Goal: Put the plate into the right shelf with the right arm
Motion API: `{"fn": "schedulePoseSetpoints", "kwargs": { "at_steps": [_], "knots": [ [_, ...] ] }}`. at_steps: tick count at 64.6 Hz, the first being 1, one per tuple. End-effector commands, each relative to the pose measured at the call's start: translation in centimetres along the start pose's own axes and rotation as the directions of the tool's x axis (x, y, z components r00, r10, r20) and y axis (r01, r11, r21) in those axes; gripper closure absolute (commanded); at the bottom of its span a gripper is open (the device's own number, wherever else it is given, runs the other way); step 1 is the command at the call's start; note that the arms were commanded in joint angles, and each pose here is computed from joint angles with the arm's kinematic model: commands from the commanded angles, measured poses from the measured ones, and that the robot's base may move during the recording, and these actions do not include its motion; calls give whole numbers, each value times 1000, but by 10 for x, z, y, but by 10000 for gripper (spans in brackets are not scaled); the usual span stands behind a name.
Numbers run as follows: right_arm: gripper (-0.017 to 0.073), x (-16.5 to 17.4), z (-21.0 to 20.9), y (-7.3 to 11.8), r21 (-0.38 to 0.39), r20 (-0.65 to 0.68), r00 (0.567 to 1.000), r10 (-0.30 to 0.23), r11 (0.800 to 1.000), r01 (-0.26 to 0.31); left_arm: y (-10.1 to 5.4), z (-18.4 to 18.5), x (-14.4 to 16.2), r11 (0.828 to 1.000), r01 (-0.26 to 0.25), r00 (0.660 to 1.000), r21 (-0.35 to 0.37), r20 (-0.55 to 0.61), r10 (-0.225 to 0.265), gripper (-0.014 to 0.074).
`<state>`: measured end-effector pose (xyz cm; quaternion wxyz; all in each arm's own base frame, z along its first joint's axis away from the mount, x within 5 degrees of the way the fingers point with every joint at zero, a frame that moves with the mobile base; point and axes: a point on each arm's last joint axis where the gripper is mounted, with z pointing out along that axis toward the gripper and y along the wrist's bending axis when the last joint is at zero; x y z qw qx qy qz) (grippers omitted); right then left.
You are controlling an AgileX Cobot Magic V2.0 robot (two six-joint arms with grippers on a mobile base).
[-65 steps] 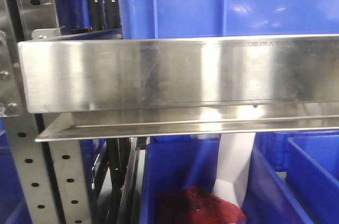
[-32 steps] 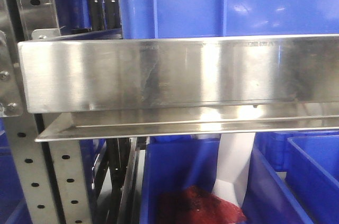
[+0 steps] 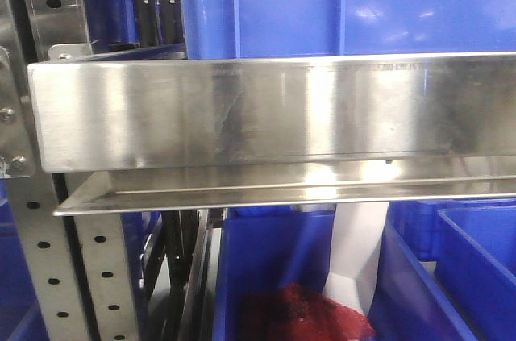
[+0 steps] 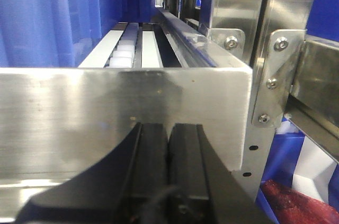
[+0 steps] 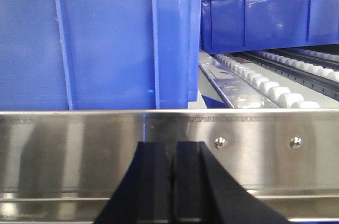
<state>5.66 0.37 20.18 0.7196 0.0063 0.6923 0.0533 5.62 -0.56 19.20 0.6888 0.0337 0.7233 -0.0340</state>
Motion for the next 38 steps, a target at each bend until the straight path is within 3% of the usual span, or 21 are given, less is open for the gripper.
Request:
{"fn": "schedulePoseSetpoints", "kwargs": {
  "at_steps": [1,38],
  "knots": [
    [503,-10,-1,0,3,101,995,-6,1000,6,0,0,-5,1000,7,997,-1,83,-7,640],
    [503,-10,-1,0,3,101,995,-6,1000,6,0,0,-5,1000,7,997,-1,83,-7,640]
  ]
}}
